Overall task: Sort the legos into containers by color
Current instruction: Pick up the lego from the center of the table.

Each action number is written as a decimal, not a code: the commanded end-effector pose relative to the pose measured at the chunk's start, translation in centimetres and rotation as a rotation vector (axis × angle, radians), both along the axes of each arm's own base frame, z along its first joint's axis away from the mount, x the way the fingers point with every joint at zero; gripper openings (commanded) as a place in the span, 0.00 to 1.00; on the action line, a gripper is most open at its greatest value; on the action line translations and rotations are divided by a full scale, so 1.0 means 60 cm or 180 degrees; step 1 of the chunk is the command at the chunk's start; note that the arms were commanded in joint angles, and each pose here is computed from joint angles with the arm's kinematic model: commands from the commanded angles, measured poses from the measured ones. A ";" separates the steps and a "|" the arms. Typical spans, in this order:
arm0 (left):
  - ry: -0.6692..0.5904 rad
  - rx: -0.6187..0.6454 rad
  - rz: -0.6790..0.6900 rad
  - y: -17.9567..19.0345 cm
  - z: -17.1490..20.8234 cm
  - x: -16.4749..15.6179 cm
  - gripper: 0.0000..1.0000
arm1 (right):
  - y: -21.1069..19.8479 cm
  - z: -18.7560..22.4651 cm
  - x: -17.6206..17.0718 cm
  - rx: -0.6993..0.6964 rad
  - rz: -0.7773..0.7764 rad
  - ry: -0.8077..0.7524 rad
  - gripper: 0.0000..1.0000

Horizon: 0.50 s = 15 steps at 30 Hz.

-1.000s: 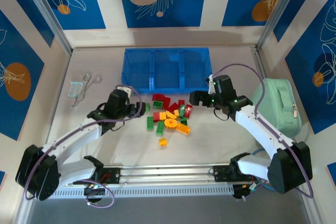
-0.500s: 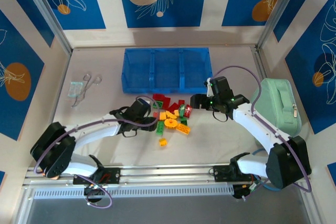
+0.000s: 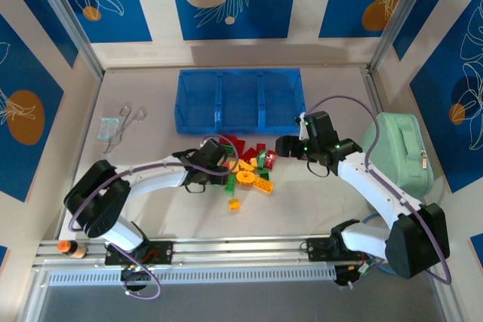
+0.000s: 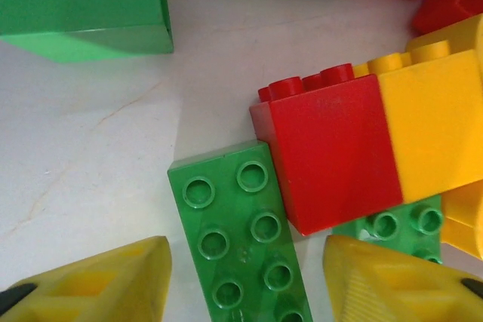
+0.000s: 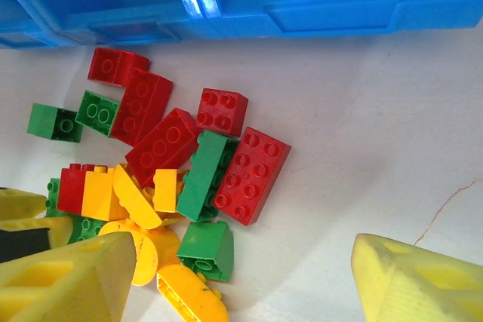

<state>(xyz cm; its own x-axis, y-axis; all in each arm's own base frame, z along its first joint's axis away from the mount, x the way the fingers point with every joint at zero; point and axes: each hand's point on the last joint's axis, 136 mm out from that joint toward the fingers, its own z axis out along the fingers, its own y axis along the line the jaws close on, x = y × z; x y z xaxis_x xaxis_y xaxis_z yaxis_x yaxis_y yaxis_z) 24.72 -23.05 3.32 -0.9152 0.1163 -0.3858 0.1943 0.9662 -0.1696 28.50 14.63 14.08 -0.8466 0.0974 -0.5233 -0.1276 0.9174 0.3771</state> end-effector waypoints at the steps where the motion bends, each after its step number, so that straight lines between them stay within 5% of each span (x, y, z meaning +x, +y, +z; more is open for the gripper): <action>1: 0.0092 0.0120 0.0025 0.003 -0.009 -0.008 0.52 | 0.002 -0.008 -0.014 0.0063 -0.0010 0.0059 0.75; 15: -0.0048 0.0232 0.0105 0.010 0.027 -0.007 0.26 | -0.001 -0.025 -0.019 0.0086 -0.0120 0.0143 0.75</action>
